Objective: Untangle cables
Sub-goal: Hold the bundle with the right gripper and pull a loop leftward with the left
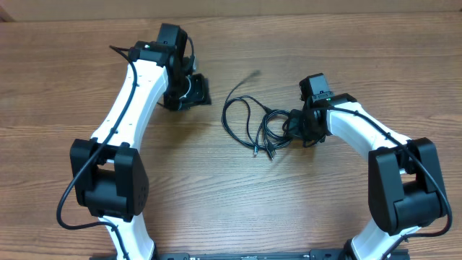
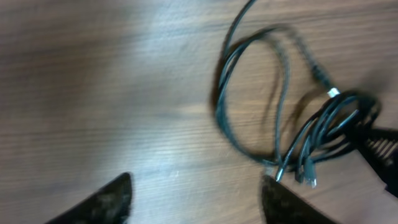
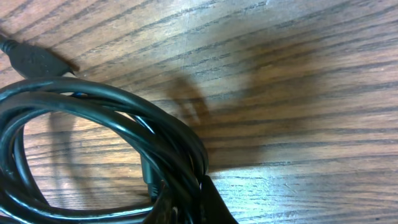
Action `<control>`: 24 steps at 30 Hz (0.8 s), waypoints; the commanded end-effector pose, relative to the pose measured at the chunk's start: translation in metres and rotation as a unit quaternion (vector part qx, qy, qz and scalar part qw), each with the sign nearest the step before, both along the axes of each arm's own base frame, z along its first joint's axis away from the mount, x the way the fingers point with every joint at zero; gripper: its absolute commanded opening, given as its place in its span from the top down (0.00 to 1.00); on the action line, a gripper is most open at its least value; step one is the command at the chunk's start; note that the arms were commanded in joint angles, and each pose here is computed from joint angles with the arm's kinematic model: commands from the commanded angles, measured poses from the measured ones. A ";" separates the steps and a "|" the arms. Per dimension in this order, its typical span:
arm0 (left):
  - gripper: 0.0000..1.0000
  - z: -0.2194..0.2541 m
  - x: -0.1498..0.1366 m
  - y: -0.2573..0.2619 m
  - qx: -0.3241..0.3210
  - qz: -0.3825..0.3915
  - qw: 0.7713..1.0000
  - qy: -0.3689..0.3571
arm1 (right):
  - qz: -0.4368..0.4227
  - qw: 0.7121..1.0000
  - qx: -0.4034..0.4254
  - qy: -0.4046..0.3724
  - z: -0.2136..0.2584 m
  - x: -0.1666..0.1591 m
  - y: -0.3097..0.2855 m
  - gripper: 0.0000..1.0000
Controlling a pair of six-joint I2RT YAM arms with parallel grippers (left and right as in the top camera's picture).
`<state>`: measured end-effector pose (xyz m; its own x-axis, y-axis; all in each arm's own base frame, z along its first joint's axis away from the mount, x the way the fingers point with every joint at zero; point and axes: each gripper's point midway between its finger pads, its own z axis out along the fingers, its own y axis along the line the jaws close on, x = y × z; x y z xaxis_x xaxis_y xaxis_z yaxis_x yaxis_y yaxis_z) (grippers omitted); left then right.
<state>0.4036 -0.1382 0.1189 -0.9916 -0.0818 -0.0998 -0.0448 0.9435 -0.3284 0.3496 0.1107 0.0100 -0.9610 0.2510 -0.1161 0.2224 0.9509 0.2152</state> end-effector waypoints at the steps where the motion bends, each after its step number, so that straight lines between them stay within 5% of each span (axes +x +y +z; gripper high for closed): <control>1: 0.30 0.015 0.005 -0.023 -0.031 -0.015 0.999 -0.027 | 0.001 1.000 0.005 0.000 -0.001 0.001 0.001 0.96; 9: 0.40 0.004 0.000 -0.057 -0.026 -0.055 0.998 -0.034 | 0.004 1.000 0.020 0.003 0.000 0.000 0.006 0.96; 13: 0.40 -0.015 -0.001 -0.066 0.004 -0.068 0.997 -0.032 | 0.004 1.000 0.020 0.003 0.000 0.000 0.006 0.96; 14: 0.40 -0.044 0.003 -0.057 0.056 -0.065 0.996 -0.018 | 0.004 1.000 0.020 0.004 0.000 0.000 0.006 0.96; 18: 0.30 -0.073 0.011 -0.052 0.079 -0.063 0.995 -0.011 | 0.005 1.000 0.020 0.004 0.000 0.000 0.006 0.96; 24: 0.31 -0.112 0.024 -0.055 0.090 -0.093 0.991 -0.018 | 0.005 1.000 0.020 0.004 0.000 0.000 0.006 0.96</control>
